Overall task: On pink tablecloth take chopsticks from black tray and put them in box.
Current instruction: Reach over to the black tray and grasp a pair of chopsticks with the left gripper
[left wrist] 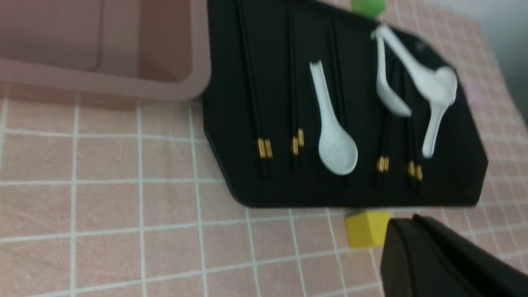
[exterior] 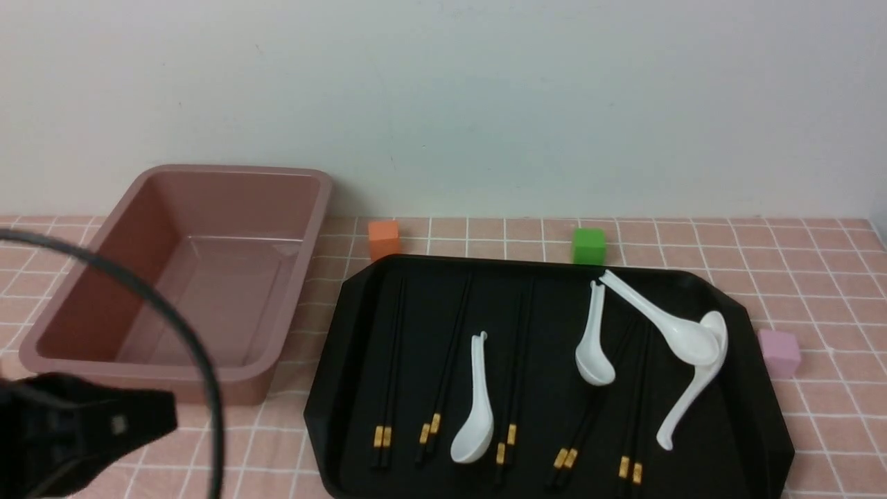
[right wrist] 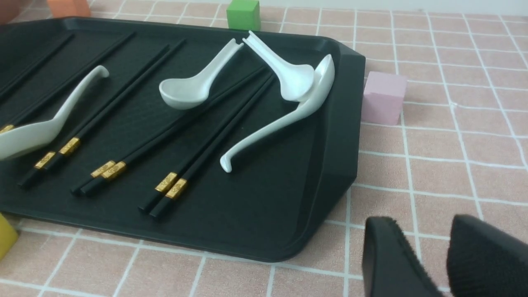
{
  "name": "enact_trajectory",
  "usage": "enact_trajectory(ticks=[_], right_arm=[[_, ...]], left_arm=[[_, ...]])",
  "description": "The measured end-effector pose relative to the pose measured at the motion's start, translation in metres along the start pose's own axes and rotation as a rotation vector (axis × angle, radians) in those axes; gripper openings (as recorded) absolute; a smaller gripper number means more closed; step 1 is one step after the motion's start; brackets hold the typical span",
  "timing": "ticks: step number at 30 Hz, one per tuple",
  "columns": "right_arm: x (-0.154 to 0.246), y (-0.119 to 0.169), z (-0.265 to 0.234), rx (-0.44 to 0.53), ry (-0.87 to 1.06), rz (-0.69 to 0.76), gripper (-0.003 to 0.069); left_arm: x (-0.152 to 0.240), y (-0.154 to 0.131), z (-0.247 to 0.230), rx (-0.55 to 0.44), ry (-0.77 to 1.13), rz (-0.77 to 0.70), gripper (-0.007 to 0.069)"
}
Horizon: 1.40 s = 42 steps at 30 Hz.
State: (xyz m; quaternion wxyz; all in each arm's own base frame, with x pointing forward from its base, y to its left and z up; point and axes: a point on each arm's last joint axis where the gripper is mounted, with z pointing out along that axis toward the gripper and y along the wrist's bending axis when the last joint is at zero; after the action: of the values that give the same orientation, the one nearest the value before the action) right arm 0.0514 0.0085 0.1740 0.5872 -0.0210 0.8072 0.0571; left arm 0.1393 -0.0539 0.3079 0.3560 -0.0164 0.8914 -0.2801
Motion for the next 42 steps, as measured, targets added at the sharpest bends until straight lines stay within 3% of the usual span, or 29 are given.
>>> enact_trajectory(ticks=[6,8,13,17,22,31,35,42], right_arm=[[0.000,0.000,0.000,0.000,0.000,0.000,0.0240],[0.000,0.000,0.000,-0.001,0.000,0.003,0.0240],[-0.002,0.003,0.000,-0.032,-0.023,0.135,0.0240],[-0.002,0.004,0.001,-0.049,-0.042,0.220,0.0240],[-0.002,0.004,0.001,-0.051,-0.041,0.226,0.0240],[-0.001,0.002,0.001,-0.023,-0.036,0.152,0.0240],[-0.001,0.001,0.001,-0.016,-0.036,0.134,0.0240],[-0.001,0.001,0.001,-0.015,-0.036,0.131,0.0240]], left_arm=[[-0.027,-0.018,0.068,-0.044,0.274,0.131,-0.0006],[-0.027,-0.037,0.103,-0.064,0.386,0.220,-0.0006],[-0.023,-0.065,0.153,-0.100,0.495,0.292,-0.0006],[-0.024,-0.066,0.186,-0.147,0.541,0.289,-0.0006],[-0.026,-0.061,0.220,-0.197,0.568,0.302,0.0008],[-0.029,-0.048,0.259,-0.328,0.566,0.322,0.0172],[-0.026,-0.042,0.269,-0.372,0.556,0.291,0.0281],[-0.013,-0.025,0.292,-0.438,0.569,0.275,0.0332]])
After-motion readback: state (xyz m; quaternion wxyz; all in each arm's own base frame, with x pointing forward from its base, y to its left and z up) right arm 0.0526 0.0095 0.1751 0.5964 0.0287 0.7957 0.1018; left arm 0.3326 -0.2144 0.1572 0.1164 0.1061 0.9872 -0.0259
